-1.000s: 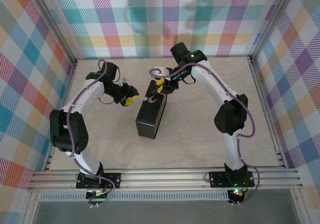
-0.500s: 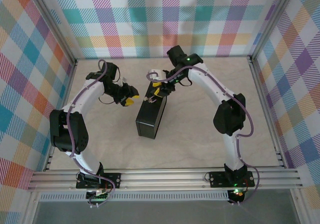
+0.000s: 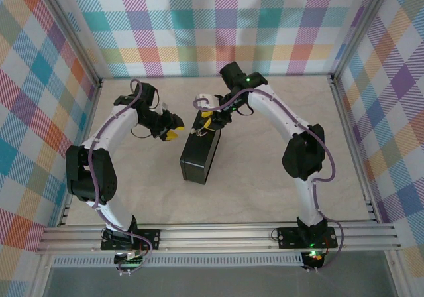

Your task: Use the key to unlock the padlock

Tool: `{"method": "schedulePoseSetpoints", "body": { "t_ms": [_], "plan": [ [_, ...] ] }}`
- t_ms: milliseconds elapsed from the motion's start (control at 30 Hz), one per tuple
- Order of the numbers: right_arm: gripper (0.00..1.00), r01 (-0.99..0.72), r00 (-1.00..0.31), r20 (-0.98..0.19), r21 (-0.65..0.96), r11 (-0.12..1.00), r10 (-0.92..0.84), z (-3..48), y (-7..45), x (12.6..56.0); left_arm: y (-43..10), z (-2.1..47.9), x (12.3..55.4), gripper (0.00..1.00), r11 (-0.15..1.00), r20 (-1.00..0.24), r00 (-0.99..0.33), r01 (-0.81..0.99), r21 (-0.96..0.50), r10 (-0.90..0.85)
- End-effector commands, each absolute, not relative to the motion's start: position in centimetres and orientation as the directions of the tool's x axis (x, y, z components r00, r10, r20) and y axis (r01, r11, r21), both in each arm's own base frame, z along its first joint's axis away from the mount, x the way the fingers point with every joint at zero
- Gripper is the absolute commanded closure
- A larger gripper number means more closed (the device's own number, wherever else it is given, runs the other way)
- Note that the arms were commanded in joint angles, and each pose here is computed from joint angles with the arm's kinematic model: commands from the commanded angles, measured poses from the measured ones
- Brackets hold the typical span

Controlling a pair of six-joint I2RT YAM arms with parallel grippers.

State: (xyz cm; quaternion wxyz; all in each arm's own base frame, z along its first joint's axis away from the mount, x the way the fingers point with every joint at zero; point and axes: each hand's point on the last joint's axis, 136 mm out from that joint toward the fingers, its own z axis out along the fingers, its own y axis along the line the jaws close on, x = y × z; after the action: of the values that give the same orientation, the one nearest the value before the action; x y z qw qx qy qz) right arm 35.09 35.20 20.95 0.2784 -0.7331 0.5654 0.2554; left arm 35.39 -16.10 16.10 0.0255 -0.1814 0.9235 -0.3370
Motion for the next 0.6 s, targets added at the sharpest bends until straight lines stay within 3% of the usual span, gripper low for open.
{"method": "schedulePoseSetpoints", "body": {
  "t_ms": [0,567],
  "plan": [
    [0.54,-0.968,0.220,-0.690,-0.068,-0.242,-0.689,19.7,35.2,33.9,-16.5,17.0,34.9,0.58,0.699,0.058,-0.942,-0.285,-0.656,-0.330],
    [0.53,-0.969,0.201,-0.651,-0.025,-0.244,-0.732,17.1,35.5,33.5,-16.6,17.2,34.8,0.58,0.695,0.056,-0.943,-0.281,-0.662,-0.327]
  ]
}}
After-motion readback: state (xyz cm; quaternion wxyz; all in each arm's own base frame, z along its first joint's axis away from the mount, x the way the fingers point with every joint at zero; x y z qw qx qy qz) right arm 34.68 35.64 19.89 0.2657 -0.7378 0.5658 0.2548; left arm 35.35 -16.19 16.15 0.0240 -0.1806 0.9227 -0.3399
